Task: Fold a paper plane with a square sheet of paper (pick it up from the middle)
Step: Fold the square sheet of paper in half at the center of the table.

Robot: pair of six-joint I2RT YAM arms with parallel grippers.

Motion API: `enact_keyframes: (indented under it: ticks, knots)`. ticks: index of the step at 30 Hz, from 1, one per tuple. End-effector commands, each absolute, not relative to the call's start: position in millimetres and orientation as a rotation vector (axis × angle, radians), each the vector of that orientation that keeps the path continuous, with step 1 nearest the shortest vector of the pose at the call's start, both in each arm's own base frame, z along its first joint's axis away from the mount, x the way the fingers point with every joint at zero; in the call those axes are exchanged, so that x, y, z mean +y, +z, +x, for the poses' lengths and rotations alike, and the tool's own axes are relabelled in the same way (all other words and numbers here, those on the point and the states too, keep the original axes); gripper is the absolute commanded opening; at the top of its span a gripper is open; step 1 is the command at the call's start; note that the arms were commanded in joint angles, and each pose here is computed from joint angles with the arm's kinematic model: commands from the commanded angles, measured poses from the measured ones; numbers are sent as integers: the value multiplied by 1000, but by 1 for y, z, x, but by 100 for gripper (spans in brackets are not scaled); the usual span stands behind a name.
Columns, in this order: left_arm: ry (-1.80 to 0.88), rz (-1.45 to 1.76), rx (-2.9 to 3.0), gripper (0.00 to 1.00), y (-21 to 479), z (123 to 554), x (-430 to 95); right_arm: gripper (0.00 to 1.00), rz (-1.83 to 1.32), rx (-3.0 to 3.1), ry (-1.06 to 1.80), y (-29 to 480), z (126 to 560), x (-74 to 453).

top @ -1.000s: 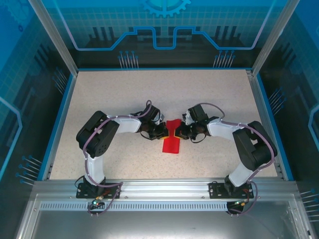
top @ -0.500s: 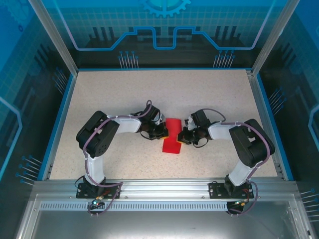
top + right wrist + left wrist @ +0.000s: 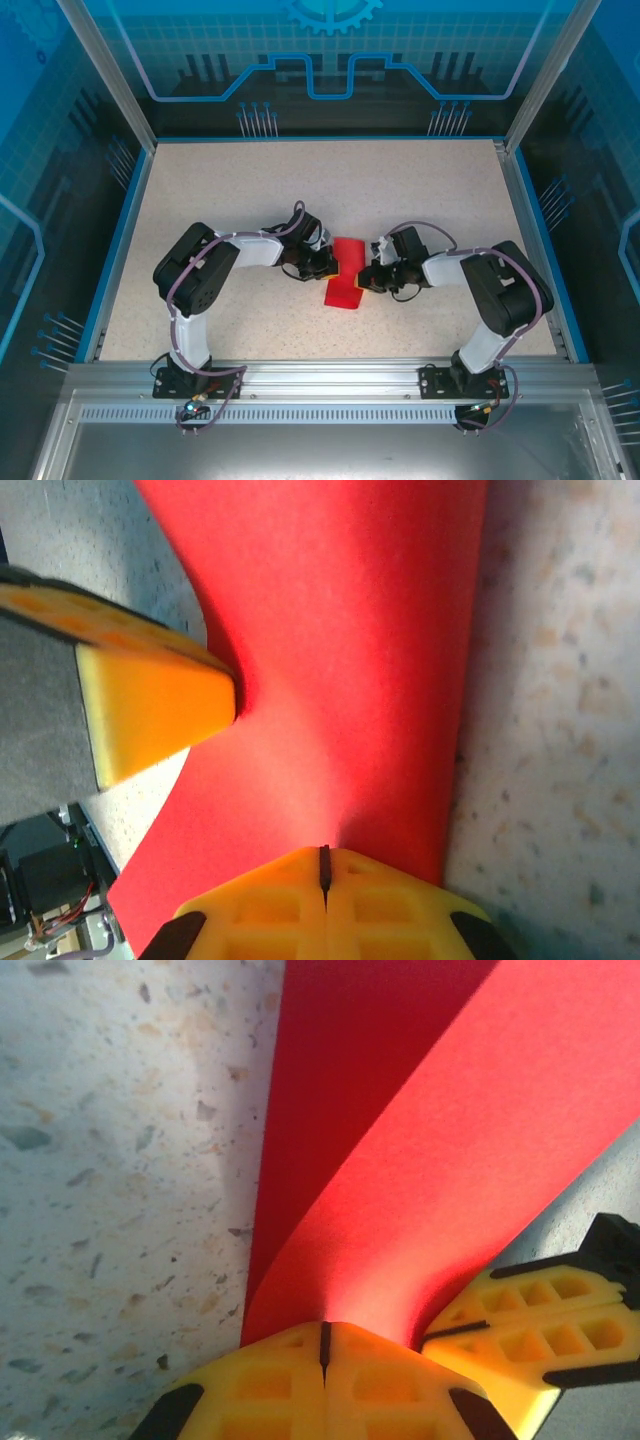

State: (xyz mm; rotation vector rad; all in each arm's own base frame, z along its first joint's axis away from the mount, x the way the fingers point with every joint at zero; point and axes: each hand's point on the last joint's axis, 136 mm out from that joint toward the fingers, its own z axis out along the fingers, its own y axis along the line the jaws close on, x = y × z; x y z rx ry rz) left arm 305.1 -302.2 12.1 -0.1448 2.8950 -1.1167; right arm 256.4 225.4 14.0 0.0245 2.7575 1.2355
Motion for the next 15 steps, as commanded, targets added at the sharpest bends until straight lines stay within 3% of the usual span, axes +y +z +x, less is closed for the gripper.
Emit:
enact_keyframes:
  ticks: [1,15]
  knots:
    - [-891,-220,3073,0,-38,277,-274,0,-29,2726,1299,33,247,231]
    - [-892,-208,3073,0,-37,278,-275,0,31,2846,1244,-9,226,223]
